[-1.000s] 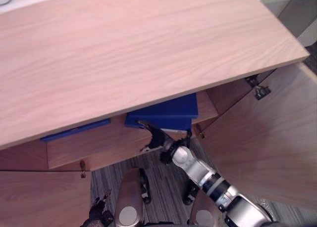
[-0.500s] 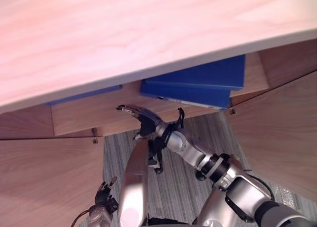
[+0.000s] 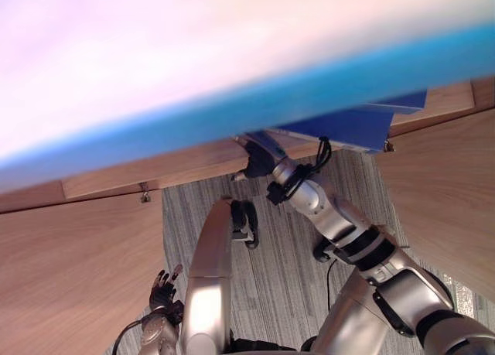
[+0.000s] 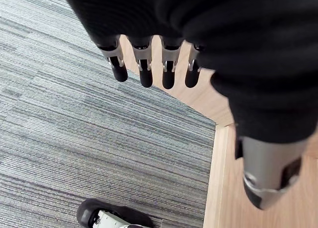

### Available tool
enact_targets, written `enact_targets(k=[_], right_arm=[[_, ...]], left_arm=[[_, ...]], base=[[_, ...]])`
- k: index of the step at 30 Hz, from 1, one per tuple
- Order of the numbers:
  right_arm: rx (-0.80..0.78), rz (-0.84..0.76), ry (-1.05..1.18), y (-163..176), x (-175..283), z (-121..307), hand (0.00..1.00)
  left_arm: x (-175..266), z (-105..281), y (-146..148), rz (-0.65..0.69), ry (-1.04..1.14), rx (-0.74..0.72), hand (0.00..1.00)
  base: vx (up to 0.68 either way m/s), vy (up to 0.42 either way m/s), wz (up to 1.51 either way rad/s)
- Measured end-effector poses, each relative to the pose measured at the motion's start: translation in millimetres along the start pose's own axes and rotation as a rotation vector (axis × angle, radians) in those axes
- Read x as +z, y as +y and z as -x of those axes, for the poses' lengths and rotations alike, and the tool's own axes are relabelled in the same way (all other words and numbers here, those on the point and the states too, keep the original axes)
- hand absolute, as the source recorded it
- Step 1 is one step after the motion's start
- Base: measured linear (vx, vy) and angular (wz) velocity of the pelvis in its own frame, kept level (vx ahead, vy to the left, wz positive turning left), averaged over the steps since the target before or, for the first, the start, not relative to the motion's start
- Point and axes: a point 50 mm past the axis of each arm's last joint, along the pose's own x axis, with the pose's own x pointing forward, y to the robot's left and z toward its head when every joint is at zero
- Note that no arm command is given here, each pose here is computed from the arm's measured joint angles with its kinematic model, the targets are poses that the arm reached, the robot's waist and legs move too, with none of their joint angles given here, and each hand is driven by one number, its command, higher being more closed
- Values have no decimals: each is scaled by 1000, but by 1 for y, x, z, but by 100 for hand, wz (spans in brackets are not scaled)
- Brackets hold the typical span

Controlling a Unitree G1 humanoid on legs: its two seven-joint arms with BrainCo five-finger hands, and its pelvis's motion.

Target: Walk over to the cabinet, pick up the folder, carry it to the office cabinet, place the folder inside the office cabinet, then close the office cabinet door

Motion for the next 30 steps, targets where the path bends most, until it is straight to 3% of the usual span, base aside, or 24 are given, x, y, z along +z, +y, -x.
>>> enact_targets(k=[14,20,25,30], right_arm=[[37,238,47,-56,-23,40,0],[15,381,54,-108,-16,34,0],[-110,396,134,-159,-14,31,0],[-163,391,143,-185,-7,26,0]], left_arm=[[17,12,8,44,-103,-3,0],[29,14,7,68,-150,-19,0],[33,15,5,82,-163,-32,0],[43,16,0,93,-200,-53,0]], base=[[-19,-9,3],[-51,-21,-3],[0,0,0],[4,-9,-4]])
